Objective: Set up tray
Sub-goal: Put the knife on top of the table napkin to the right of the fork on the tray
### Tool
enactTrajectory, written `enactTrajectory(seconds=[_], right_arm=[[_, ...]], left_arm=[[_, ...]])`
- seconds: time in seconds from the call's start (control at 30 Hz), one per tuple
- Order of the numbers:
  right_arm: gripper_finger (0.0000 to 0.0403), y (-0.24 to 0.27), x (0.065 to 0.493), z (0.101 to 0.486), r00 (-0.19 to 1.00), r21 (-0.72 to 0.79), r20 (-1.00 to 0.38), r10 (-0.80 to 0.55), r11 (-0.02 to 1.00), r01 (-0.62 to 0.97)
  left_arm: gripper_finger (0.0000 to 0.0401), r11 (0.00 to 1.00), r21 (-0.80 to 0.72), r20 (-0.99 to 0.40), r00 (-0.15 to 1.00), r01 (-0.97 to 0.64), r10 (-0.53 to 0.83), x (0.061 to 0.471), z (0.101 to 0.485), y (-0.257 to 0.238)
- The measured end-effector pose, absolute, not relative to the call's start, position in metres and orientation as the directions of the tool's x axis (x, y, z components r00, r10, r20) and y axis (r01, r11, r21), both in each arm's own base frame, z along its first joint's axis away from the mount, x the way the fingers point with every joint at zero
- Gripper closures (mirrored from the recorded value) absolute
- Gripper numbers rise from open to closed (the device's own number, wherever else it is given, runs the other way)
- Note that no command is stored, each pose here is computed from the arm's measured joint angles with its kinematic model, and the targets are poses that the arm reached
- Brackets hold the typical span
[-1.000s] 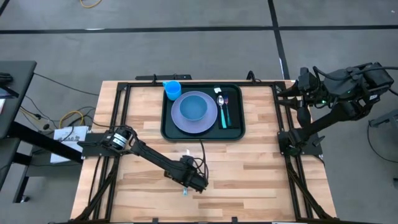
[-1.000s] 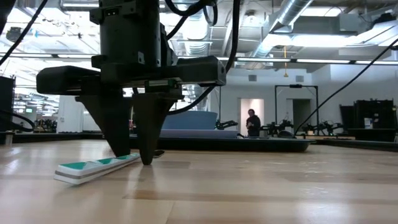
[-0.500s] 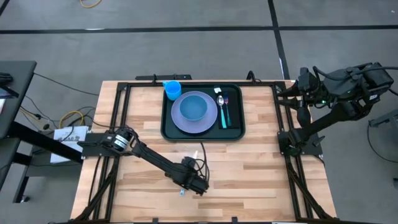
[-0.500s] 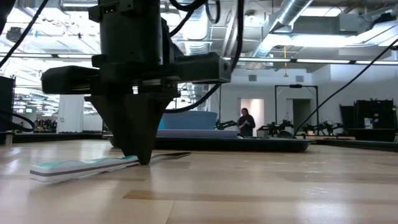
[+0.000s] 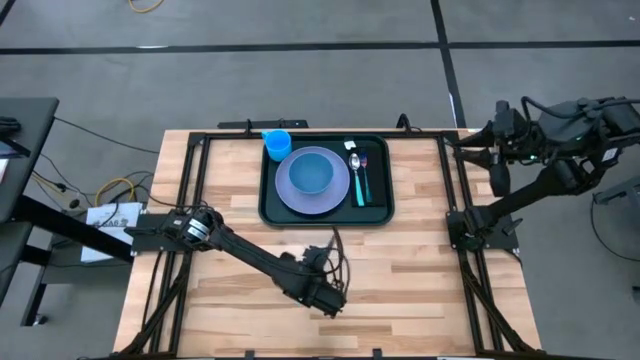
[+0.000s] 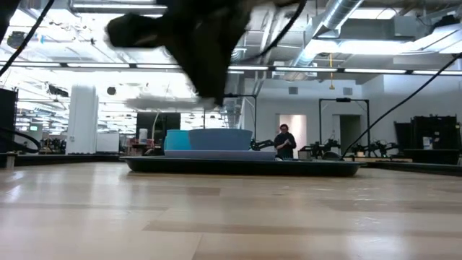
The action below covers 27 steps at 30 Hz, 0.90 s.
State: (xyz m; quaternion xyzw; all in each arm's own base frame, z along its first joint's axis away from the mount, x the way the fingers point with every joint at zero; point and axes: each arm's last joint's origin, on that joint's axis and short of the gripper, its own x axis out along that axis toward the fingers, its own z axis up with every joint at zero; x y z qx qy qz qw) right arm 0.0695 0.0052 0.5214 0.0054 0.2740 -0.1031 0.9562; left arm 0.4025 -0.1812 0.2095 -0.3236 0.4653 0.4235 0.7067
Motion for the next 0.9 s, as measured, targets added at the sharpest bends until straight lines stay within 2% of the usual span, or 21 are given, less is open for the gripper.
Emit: enactTrajectory(seconds=[0.23, 0.43, 0.57, 0.73, 0.9], right_arm=[[0.0295, 0.001, 0.043, 0.523, 0.879, -0.025, -0.456, -0.135, 0.990, 0.139], [0.0295, 0.009, 0.043, 0.518, 0.963, 0.039, -0.254, 0.095, 0.995, -0.088], [0.0295, 0.020, 0.061, 0.501, 0.966, -0.062, -0.165, 0.200, 0.975, -0.212], [0.0295, 0.034, 0.093, 0.466, 0.972, -0.218, -0.095, 0.213, 0.949, -0.229], [0.0295, 0.045, 0.124, 0.421, 0.967, -0.313, -0.010, 0.255, 0.918, -0.245]], left_arm=[[0.0393, 0.589, -0.179, -0.828, 0.444, -0.788, 0.342, 0.417, 0.276, -0.186], [0.0395, 0.736, -0.212, -0.650, 0.656, -0.642, 0.384, 0.404, 0.342, -0.192], [0.0395, 0.787, -0.152, -0.531, 0.721, -0.598, 0.446, 0.379, 0.382, -0.189], [0.0395, 0.833, -0.031, -0.439, 0.757, -0.552, 0.485, 0.352, 0.420, -0.177], [0.0395, 0.871, 0.106, -0.404, 0.779, -0.480, 0.479, 0.333, 0.449, -0.159]])
